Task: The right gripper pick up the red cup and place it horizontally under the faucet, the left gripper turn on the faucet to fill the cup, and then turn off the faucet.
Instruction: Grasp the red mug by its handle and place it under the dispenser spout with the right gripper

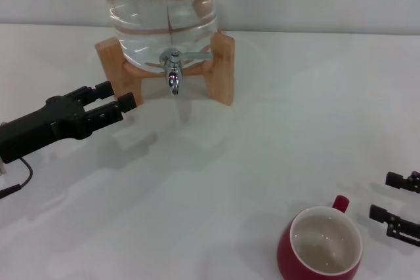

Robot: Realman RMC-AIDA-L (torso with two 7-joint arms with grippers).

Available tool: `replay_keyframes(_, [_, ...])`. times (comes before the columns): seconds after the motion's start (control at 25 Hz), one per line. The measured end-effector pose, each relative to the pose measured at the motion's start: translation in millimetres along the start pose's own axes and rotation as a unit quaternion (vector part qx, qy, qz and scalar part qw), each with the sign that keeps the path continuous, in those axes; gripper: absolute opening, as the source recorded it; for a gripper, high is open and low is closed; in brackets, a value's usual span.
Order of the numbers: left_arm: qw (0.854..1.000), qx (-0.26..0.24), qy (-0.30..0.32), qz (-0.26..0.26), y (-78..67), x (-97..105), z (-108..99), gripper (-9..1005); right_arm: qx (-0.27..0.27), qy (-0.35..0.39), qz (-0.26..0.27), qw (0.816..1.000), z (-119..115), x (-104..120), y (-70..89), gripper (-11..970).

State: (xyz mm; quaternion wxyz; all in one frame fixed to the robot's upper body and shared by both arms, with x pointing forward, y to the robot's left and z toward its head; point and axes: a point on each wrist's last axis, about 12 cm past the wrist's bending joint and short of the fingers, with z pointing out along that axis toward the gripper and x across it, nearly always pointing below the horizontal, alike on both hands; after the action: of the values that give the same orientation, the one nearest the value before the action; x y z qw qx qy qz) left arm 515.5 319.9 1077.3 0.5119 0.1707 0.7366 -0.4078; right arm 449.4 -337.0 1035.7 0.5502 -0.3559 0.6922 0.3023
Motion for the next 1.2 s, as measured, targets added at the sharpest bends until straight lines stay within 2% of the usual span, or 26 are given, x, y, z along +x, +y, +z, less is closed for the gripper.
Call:
replay_keyframes(0.48, [1.000, -0.002, 0.001, -0.001, 0.4, 1, -1, 791, -0.006, 0.013, -0.007, 1.000, 25, 3, -0.4, 672])
replay_keyframes(0.88, [1.000, -0.001, 0.001, -0.002, 0.2, 1, -1, 790, -0.003, 0.021, -0.014, 1.000, 21, 6, 0.6, 665])
replay_keyframes(1.2, [1.000, 0.000, 0.001, -0.001, 0.2, 0, 0, 789, -0.012, 0.020, -0.026, 0.999, 27, 6, 3.0, 659])
